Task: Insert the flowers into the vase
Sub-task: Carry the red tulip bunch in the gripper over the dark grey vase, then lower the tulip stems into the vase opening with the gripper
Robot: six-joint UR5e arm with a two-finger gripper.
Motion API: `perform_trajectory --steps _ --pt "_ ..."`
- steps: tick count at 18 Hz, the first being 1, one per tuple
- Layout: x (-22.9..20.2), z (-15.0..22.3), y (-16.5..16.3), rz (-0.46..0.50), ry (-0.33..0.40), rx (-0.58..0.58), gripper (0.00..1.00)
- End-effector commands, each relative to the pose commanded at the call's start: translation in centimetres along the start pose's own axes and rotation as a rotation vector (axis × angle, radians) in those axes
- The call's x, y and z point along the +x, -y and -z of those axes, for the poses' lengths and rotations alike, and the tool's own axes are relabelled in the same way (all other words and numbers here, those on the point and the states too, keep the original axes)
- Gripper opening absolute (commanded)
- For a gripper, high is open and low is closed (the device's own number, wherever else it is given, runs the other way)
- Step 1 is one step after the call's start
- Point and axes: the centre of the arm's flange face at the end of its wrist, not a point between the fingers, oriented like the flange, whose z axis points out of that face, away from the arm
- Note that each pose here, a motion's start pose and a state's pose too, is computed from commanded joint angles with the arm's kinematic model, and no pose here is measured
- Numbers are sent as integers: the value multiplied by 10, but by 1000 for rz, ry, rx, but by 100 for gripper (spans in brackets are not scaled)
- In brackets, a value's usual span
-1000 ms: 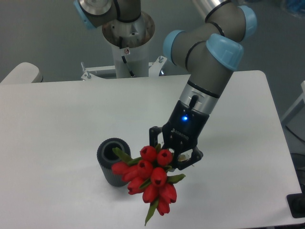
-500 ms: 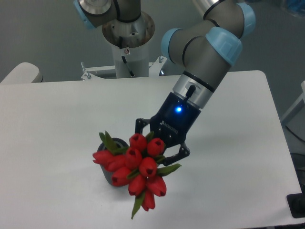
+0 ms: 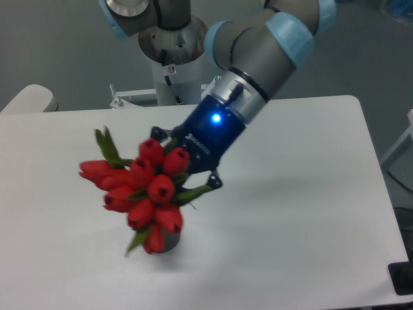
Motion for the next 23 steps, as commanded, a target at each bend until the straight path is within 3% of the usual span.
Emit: perform_trajectory --steps 13,23 --pt "8 -14 -37 -35 -35 -14 20" --pt "-1 -31 -86 -44 -65 -39 20"
